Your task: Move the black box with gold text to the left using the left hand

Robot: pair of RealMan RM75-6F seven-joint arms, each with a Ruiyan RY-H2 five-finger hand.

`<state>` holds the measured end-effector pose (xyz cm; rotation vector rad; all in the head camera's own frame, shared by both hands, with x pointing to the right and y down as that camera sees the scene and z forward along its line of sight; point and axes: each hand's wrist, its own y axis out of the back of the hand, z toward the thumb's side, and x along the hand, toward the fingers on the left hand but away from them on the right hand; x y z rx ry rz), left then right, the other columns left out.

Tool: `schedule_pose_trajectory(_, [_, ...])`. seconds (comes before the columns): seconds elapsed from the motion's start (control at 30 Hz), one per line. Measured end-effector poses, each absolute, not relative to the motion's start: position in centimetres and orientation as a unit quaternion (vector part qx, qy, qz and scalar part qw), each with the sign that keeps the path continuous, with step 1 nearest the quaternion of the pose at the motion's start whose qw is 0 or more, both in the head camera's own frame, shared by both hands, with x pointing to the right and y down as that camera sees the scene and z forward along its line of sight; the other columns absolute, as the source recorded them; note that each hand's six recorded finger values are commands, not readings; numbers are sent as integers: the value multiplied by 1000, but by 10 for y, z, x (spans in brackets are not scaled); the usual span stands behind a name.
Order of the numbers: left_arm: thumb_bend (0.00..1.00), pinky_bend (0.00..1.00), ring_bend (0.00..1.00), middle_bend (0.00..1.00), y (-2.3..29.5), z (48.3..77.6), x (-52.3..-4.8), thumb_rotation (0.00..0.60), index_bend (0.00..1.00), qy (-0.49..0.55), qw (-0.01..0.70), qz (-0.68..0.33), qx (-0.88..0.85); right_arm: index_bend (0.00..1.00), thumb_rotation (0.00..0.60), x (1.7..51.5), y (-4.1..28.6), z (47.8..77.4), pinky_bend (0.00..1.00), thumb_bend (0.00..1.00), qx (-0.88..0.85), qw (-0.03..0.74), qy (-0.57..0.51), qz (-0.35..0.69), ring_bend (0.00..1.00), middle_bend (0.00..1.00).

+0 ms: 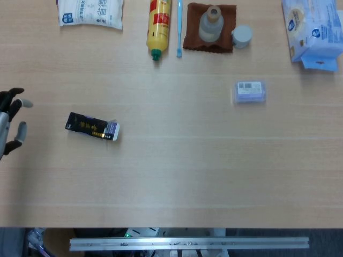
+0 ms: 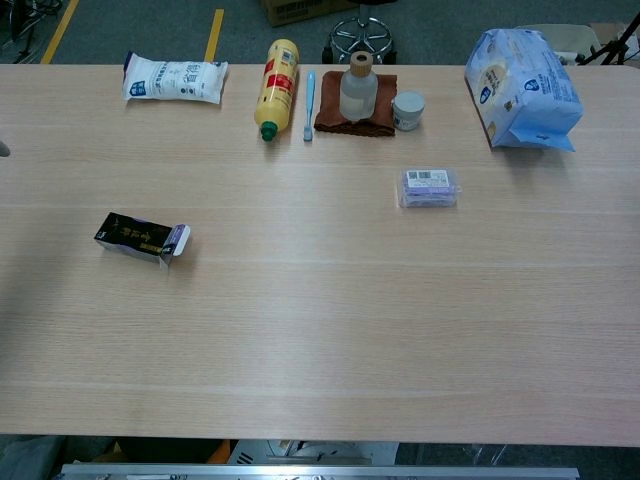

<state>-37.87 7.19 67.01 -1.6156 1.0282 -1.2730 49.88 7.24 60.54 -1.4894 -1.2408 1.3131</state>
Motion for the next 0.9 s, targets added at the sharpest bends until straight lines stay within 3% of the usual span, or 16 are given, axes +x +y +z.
schedule_pose_trajectory(0.2, [484, 332, 145, 124, 67, 686, -367, 600, 267, 363, 409, -508, -666, 181, 600, 504, 80, 599, 171, 39, -571, 396, -499, 517, 112, 140])
schedule_pose_trajectory(0.37, [484, 229, 22, 4, 66, 697, -357, 600, 246, 339, 411, -501, -682, 181, 600, 502, 76, 590, 171, 38, -567, 410, -499, 512, 112, 140])
schedule_pose_trajectory(0.67, [484, 114, 0, 0, 65, 714, -350, 600, 225, 312, 406, -505, -695, 181, 600, 495, 65, 585, 171, 38, -572, 421, -492, 504, 112, 140])
schedule_pose_trajectory(0.9, [483, 73, 0, 0, 67, 730, -340, 600, 104, 280, 399, -511, -708, 181, 600, 497, 63, 589, 171, 38, -575, 415, -491, 506, 112, 140])
